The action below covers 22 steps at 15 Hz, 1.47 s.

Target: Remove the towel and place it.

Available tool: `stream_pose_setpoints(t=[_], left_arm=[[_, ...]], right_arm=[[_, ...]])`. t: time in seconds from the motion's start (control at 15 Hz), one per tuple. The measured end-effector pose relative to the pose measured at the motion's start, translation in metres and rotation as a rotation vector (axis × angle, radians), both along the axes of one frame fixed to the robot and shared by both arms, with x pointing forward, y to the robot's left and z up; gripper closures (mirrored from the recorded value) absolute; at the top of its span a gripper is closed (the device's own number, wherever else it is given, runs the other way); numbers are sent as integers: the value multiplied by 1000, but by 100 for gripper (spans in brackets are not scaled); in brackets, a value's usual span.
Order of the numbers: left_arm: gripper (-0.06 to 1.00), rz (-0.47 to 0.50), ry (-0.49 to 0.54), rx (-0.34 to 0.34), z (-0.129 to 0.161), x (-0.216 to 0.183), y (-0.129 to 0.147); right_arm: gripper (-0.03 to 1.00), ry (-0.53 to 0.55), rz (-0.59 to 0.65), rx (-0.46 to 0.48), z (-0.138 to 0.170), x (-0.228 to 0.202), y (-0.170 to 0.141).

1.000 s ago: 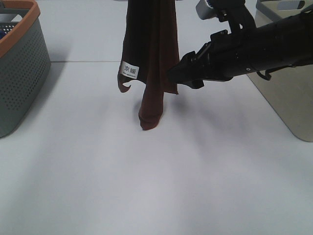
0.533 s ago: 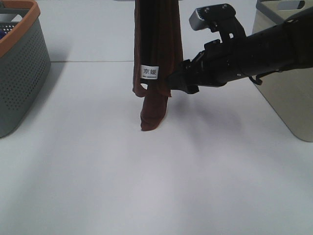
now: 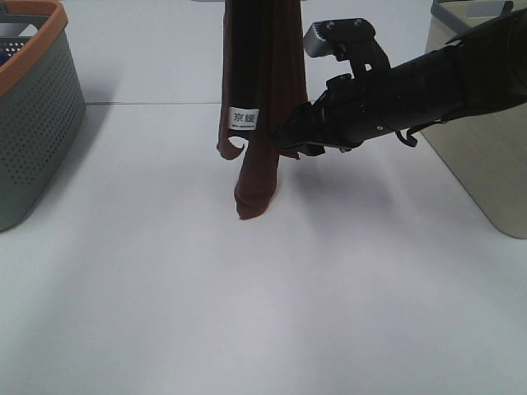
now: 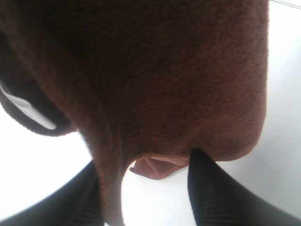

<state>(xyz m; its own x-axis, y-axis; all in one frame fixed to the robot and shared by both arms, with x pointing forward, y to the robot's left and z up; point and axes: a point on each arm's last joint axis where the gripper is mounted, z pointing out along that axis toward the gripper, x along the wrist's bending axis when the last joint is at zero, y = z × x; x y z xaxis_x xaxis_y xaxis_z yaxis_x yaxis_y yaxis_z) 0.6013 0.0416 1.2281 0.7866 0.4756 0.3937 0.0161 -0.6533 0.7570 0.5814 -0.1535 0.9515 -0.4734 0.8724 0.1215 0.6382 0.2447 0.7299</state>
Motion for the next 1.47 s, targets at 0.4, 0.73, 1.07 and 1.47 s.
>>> stream_pose_setpoints(t=[0.4, 0.73, 1.07, 1.47], left_arm=[[94, 0, 0, 0, 0, 0, 0], [94, 23, 85, 74, -8, -3, 5], [94, 121, 72, 147, -18, 8, 11], [94, 330, 166, 103, -51, 62, 56]], right_arm=[[80, 17, -23, 37, 0, 0, 1], [97, -137, 42, -124, 25, -2, -8], [97, -379, 11, -327, 65, -2, -25], [97, -623, 92, -502, 103, 30, -16]])
